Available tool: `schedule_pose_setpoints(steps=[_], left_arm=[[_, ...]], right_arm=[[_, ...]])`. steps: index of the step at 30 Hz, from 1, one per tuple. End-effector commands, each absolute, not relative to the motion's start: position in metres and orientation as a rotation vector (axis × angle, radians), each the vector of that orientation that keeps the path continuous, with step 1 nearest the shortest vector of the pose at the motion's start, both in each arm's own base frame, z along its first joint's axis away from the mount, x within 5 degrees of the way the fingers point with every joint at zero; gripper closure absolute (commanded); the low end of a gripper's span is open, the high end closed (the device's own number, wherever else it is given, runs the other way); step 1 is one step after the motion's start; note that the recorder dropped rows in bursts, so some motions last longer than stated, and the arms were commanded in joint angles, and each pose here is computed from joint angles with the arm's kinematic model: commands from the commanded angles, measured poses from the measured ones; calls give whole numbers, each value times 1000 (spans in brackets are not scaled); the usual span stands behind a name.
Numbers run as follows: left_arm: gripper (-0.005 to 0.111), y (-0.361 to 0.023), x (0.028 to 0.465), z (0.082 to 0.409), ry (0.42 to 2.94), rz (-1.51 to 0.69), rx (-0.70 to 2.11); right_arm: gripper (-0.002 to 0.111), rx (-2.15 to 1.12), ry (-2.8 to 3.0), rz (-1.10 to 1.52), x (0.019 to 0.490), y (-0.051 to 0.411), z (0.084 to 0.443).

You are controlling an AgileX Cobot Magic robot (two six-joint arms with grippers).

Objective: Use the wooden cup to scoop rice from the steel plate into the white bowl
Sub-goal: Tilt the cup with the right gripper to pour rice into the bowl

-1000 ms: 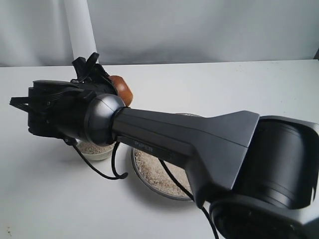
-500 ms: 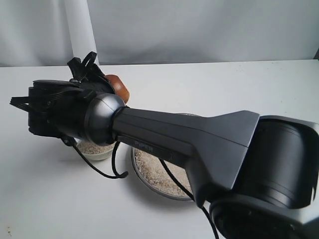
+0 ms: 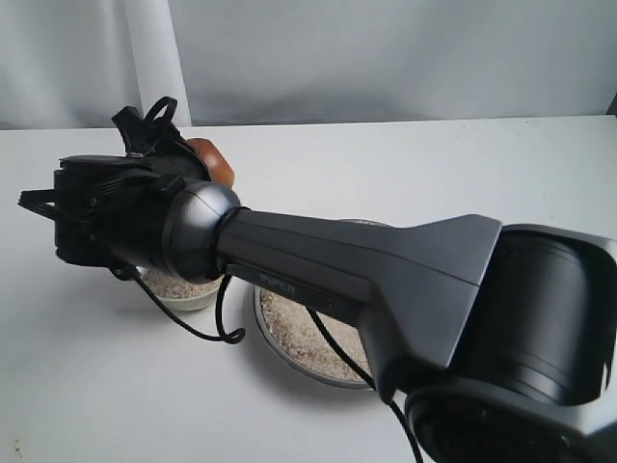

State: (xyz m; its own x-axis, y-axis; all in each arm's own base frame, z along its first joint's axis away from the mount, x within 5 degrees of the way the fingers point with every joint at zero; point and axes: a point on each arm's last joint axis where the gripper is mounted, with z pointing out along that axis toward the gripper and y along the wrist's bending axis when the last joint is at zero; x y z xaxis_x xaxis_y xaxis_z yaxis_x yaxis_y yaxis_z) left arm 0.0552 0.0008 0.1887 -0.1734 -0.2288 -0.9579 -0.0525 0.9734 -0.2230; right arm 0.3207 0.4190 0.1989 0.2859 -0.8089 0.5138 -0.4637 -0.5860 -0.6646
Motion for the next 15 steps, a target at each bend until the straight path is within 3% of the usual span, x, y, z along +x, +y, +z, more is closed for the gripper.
schedule_pose_setpoints(steps=[1, 15], left_arm=[[107, 0, 55, 189, 1740, -169, -210], [107, 0, 55, 189, 1740, -169, -210]], right_arm=[[108, -2136, 1106, -1254, 322, 419, 211], [108, -2143, 1256, -1316, 333, 400, 209]])
